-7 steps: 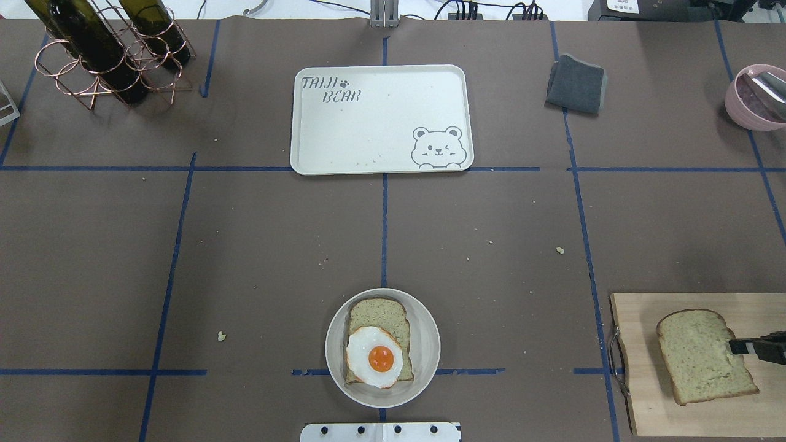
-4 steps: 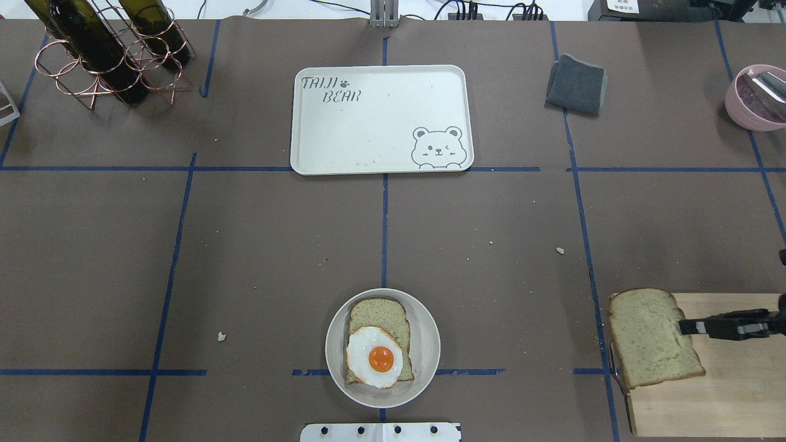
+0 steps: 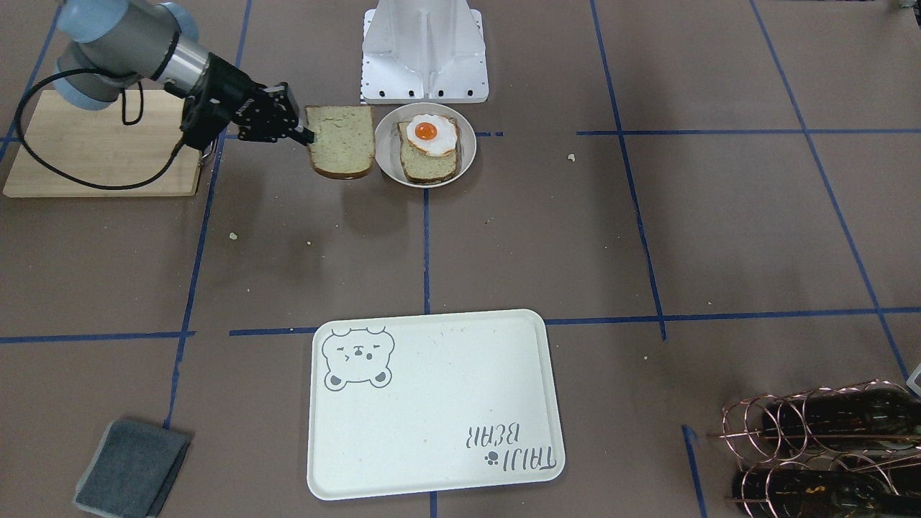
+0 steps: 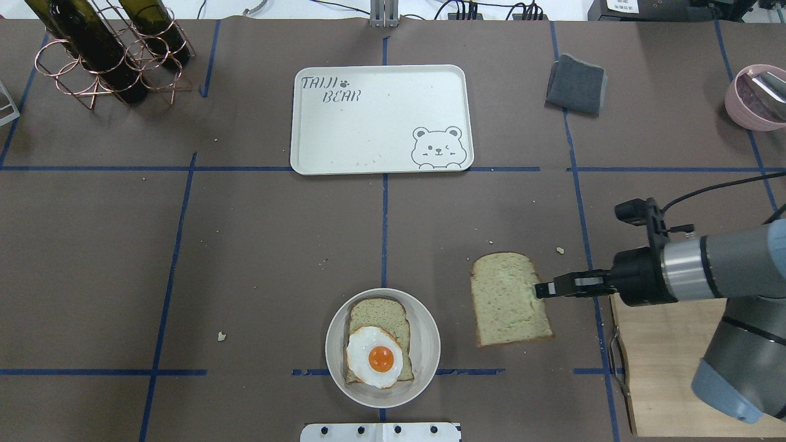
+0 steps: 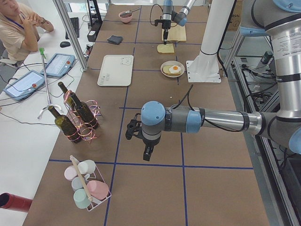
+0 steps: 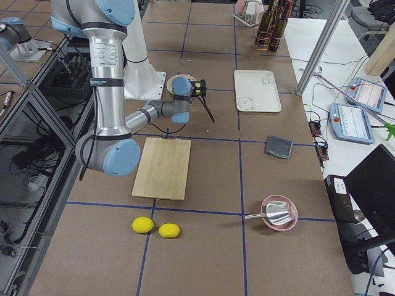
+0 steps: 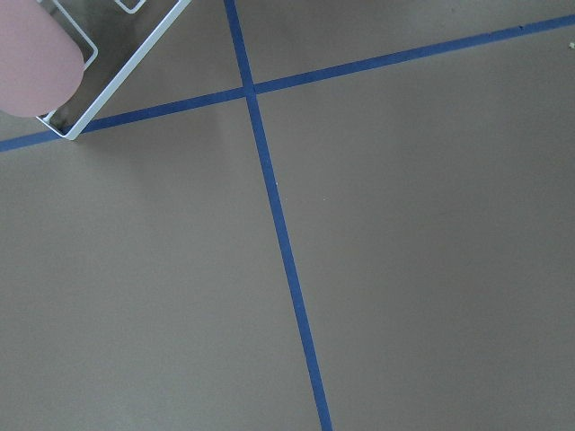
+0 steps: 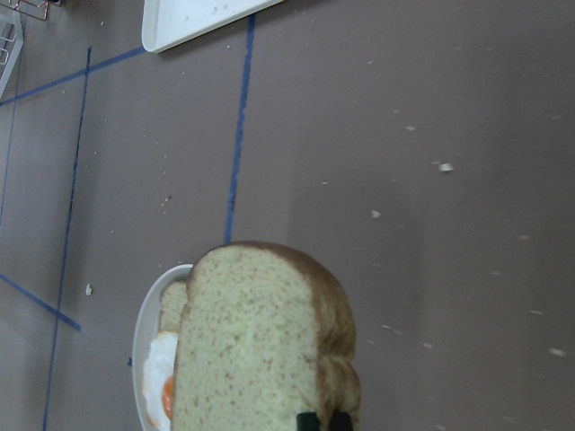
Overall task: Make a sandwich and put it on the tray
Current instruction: 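Carry the bread slice with the right gripper over the egg plate, then lay the bread slice on the egg and open the right gripper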
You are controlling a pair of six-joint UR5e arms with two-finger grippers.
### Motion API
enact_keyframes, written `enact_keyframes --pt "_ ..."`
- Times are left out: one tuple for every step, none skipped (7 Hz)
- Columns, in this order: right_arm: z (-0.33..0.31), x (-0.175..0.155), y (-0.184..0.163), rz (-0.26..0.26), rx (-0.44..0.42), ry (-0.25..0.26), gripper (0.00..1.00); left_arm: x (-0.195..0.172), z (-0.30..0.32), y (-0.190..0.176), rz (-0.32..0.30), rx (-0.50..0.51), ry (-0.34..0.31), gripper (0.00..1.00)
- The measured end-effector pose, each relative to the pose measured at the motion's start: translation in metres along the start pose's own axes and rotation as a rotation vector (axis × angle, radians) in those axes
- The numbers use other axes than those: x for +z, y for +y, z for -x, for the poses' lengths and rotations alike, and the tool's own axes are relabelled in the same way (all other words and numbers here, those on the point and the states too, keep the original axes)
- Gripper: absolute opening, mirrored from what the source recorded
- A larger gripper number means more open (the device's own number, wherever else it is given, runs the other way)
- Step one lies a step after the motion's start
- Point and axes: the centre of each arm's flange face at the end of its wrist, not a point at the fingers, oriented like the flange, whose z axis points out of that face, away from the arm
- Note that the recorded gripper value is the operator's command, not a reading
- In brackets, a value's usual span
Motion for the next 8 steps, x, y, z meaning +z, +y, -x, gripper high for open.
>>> enact_keyframes --pt "0.031 0.036 0.02 0.001 -0.004 -0.004 0.0 0.001 0.0 0.0 0.001 0.0 0.0 1.0" --pt "0.053 0.065 0.039 -0.007 -0.008 -0.003 0.0 0.001 0.001 0.0 0.002 -0.002 0.0 1.0" --pt "0.065 0.087 0.051 -0.018 -0.012 0.008 0.0 0.001 0.001 0.0 0.002 -0.003 0.0 1.0" --pt "0.069 0.099 0.057 -0.023 -0.015 0.022 0.0 0.001 0.002 0.0 0.003 -0.005 0.0 1.0" --pt "0.067 0.104 0.057 -0.026 -0.016 0.036 0.0 0.002 0.002 0.001 0.004 -0.006 0.0 1.0" --pt "0.064 0.106 0.056 -0.028 -0.015 0.051 0.42 0.002 0.002 0.001 0.006 -0.007 0.0 1.0" --pt "0.062 0.107 0.055 -0.03 -0.014 0.066 0.99 0.003 0.002 0.002 0.008 -0.008 0.0 1.0" --pt "0.062 0.107 0.052 -0.034 -0.012 0.078 1.0 0.003 0.003 0.003 0.009 -0.009 0.0 1.0"
